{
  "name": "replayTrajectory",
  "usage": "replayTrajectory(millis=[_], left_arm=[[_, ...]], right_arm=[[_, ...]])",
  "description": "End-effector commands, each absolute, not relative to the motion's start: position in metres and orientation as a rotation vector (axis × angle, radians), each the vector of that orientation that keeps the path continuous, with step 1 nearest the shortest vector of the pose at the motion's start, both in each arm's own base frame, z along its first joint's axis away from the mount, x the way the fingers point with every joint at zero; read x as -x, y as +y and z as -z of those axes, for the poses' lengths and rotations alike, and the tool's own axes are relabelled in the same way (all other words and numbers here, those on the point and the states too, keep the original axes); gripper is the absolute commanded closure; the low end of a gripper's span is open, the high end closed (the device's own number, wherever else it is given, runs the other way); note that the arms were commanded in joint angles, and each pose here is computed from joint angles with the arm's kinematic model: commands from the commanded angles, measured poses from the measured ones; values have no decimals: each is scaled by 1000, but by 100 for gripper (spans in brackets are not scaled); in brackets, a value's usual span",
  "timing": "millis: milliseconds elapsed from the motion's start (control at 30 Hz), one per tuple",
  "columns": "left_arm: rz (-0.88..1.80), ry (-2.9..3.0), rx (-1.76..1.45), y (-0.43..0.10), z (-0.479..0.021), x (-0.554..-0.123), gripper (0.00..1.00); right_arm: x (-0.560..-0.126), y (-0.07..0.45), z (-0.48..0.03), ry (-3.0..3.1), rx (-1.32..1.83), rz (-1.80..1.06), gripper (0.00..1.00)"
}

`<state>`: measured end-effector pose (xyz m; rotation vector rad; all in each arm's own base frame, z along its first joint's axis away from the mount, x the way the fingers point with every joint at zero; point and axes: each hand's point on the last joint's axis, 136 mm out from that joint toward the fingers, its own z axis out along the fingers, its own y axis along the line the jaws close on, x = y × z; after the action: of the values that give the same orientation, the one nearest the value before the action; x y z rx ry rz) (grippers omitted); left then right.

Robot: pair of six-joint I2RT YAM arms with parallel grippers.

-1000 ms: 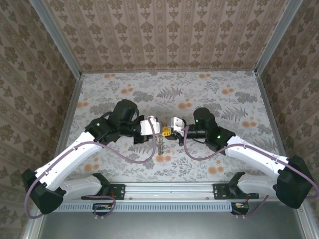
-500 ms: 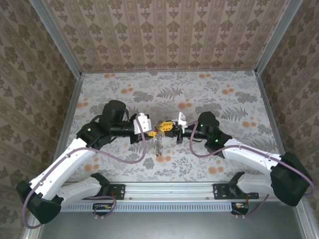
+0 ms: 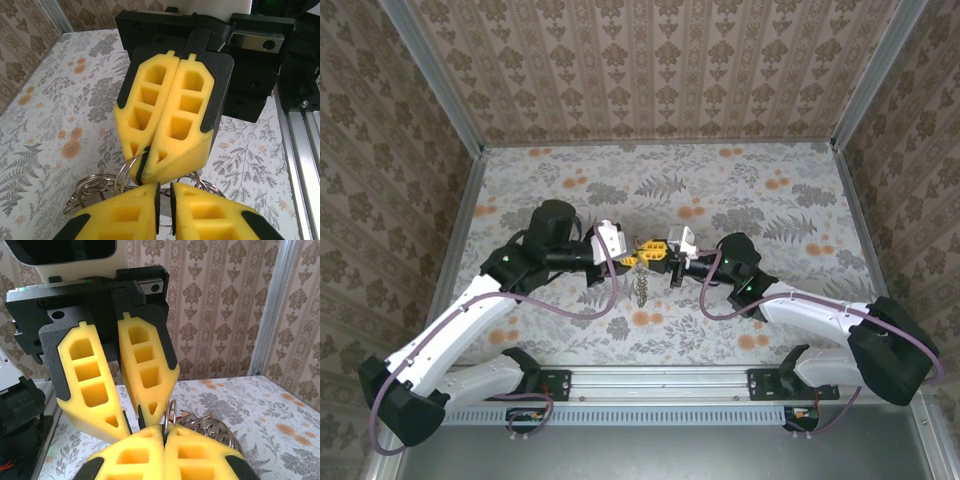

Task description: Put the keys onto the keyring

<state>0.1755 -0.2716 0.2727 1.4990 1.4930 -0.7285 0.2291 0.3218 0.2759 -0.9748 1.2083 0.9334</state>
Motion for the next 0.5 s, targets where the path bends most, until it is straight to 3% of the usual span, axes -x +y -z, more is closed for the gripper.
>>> replayTrajectory(millis=[0, 100, 233, 467], left_arm=[[729, 1485, -1454, -262, -282, -177, 81], [670, 1419, -1415, -250, -302, -174, 78], [603, 1377, -1298, -236, -323, -181, 65], [745, 1447, -1347, -252, -304, -182, 64]], right_arm=[[-216, 320, -307, 1069, 942, -941, 100], [-215, 319, -309, 1063, 944, -940, 100], [-208, 318, -313, 1050, 978, -936, 100], [-202, 317, -311, 1049, 1024, -927, 100]])
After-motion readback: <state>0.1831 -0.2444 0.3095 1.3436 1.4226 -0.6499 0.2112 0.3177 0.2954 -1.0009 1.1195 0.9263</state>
